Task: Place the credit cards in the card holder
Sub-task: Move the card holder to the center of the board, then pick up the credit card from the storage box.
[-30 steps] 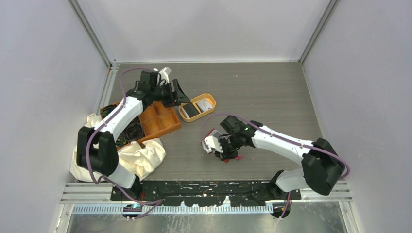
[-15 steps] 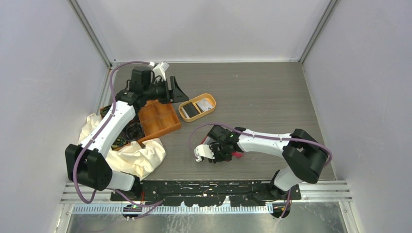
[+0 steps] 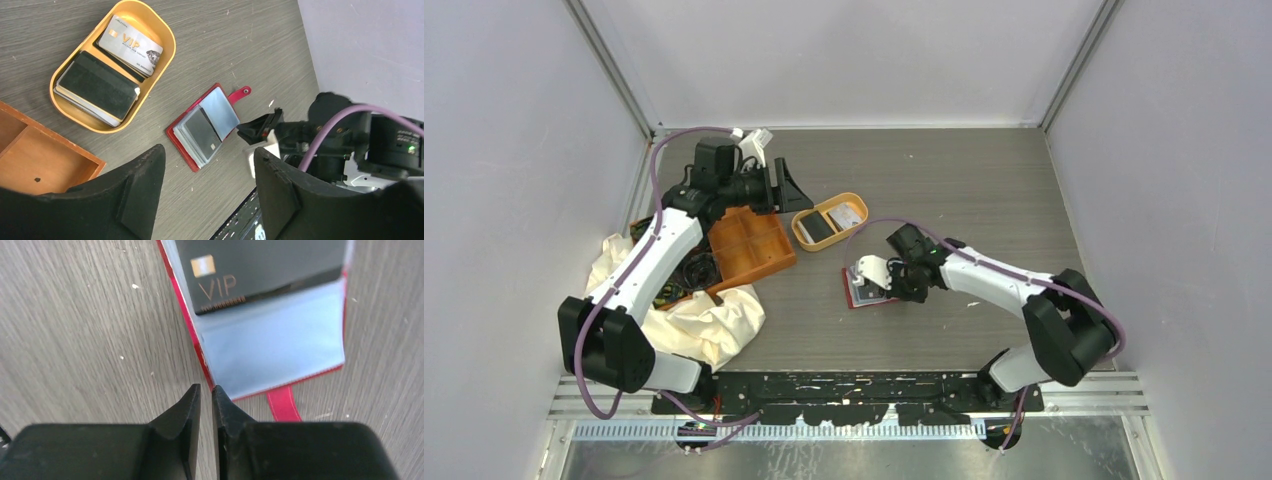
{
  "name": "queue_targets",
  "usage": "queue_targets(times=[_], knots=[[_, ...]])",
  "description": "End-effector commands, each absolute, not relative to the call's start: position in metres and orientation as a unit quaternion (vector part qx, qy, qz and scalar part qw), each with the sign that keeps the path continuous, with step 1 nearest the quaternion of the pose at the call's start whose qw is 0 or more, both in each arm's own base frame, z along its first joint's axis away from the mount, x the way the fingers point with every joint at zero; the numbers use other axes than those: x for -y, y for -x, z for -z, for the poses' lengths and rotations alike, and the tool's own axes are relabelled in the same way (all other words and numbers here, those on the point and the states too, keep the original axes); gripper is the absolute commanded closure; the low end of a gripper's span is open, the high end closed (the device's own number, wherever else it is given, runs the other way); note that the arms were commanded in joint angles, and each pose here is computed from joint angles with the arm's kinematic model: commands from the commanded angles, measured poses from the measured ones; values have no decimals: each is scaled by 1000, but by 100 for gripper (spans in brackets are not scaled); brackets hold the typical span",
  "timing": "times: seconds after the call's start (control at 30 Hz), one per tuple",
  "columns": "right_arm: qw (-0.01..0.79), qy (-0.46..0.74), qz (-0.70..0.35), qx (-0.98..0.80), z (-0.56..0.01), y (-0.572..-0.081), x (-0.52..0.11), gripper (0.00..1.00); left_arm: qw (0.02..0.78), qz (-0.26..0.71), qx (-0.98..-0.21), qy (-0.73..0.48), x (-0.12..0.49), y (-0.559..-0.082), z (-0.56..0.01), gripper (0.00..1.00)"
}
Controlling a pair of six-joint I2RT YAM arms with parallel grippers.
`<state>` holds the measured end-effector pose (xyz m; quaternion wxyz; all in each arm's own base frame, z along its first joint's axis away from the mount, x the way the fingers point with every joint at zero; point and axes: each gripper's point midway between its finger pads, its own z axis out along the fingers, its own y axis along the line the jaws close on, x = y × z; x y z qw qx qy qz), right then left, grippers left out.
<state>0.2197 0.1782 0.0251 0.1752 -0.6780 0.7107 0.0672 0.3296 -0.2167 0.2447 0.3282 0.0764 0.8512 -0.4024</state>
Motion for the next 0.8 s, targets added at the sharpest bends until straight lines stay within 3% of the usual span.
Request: queue_targets(times=[0.0,0.1,0.17,0.23,0.3,0.33,0.57,0.77], knots=[[223,644,-143,-718,-67,-217,-187,78,368,414,-826,-107,218,-328,-270,34],[266,599,-172,-735,-98,-227,-186,71,381,396,-828,-111,213,-332,-267,33],[298,575,-167,-744,-119,-238,-185,58,385,388,-830,-111,211,-334,-265,32],[330,552,-158,-749,-142,-253,-189,35,387,376,-835,-109,207,-336,-262,33],[357,520,-168,-758,-164,-269,-199,3,393,354,-842,-106,201,-339,-258,33],[368,502,-187,-760,-176,-277,-206,1,398,336,-848,-102,195,-342,-255,33],[298,398,-392,-774,-219,-331,-289,1,443,252,-856,-81,164,-344,-237,34],[225,280,-440,-823,-188,-394,-333,22,459,252,-848,-86,163,-344,-234,36]])
